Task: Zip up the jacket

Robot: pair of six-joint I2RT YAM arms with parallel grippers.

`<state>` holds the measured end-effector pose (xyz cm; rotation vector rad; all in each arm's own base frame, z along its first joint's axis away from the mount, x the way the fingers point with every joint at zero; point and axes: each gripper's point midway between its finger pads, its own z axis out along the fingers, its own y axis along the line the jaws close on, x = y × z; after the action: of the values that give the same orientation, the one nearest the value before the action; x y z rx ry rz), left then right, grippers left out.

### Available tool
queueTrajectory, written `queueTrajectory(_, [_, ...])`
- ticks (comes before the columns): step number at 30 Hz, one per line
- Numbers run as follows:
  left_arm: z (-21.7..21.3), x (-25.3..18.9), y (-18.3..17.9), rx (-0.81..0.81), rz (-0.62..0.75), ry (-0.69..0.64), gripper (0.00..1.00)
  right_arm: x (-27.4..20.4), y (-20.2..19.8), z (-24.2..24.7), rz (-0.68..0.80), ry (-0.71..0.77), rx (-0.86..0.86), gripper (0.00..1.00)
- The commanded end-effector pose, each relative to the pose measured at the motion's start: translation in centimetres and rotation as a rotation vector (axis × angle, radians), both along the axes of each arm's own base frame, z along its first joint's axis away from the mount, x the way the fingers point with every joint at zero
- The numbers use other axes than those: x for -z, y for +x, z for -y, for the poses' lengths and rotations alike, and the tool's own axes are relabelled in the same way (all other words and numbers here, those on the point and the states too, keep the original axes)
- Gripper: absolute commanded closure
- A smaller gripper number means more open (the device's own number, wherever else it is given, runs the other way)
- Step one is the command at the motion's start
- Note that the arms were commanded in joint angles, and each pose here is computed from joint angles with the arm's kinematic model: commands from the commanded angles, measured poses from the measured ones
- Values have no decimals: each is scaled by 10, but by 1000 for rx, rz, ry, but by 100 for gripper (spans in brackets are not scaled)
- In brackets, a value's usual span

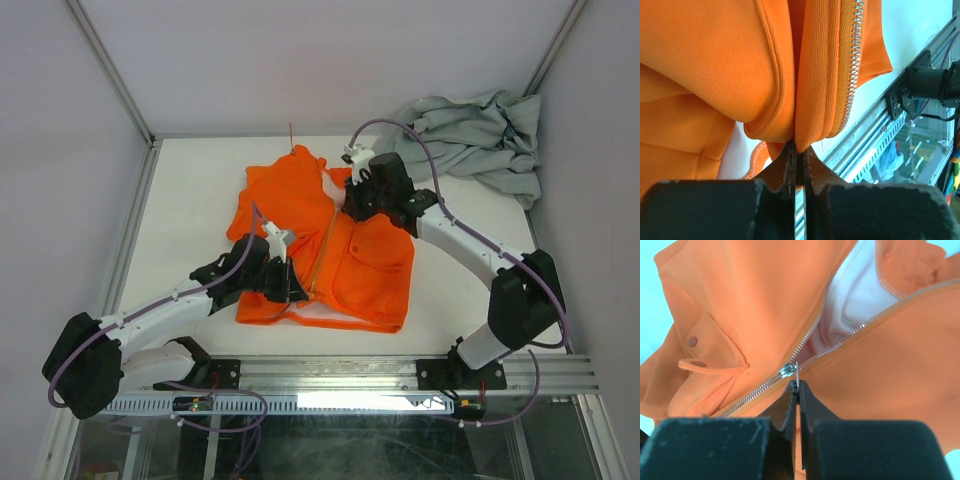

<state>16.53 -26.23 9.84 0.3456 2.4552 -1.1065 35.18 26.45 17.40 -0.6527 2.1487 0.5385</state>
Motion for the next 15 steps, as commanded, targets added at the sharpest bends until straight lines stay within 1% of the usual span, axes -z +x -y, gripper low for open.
queueTrajectory(1, [-20,6,-16,-23,-25,82,93,-37,11,-18,97,107,-28,100])
queueTrajectory(3, [-18,-11,-5,-57,23,59,81,-33,-2,-20,85,115,-49,100])
queueTrajectory(5, [-16,-32,11,-103,92,39,63,-30,-15,-21,74,122,-71,100])
queueTrajectory(9, [-12,-76,49,-192,233,-8,41,-39,-37,-24,86,152,-118,100])
queueTrajectory(12, [2,-105,77,-213,329,-76,36,-47,-48,-25,96,169,-147,100])
queueTrajectory(15, [21,-112,101,-211,356,-96,34,-54,-56,-26,107,182,-164,100])
